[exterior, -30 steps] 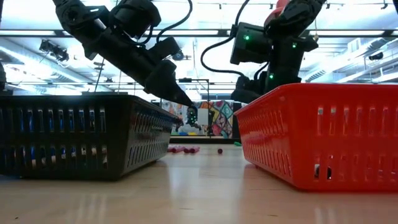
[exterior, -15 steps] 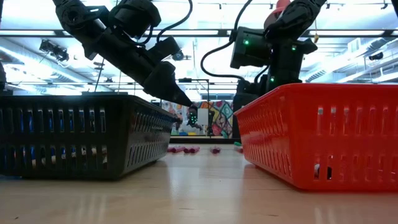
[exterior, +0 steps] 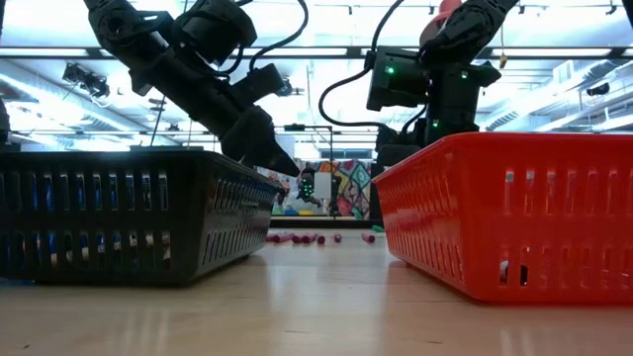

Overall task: Sort crayons
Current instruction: Put the violet crayon into the orange basket

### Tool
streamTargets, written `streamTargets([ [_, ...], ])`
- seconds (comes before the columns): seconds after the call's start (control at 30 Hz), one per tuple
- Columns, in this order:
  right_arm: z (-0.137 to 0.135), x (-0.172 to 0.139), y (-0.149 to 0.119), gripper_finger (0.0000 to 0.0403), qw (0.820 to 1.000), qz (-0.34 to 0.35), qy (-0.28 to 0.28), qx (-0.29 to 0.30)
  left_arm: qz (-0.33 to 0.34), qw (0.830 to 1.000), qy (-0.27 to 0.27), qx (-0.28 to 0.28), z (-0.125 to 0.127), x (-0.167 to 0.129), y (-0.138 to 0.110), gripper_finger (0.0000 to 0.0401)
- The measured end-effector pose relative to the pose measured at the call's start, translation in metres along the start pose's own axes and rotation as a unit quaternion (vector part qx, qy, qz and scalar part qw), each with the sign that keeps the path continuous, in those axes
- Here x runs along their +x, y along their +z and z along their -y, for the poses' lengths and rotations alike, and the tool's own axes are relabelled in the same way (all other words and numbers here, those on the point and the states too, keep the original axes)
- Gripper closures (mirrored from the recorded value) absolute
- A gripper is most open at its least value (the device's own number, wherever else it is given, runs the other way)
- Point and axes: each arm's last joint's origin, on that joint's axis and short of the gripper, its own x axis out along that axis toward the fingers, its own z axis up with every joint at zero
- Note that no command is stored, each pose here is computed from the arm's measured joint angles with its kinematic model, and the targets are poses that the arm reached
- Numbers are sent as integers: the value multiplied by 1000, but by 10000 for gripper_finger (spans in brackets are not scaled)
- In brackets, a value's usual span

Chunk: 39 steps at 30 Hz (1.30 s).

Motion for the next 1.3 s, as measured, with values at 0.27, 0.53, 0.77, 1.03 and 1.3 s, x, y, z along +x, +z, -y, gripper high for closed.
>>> streamTargets([
  [0.27, 0, -4, -1, 373, 1000, -5, 5, -2, -44, 998, -5, 51, 1, 0, -9, 283],
  [0.53, -7, -25, 5, 372, 999, -33, 15, -17, -49, 997, -6, 60, 1, 0, -10, 283],
  [0.77, -21, -57, 7, 371, 996, -80, 14, -39, -60, 996, -7, 65, 1, -1, -12, 283],
  [1.03, -47, -91, -19, 370, 993, -106, -8, -57, -99, 992, -13, 80, 1, -2, -20, 283],
  [1.3, -72, -103, -69, 364, 994, -111, -10, -7, -106, 992, -12, 72, 1, -2, -22, 283],
])
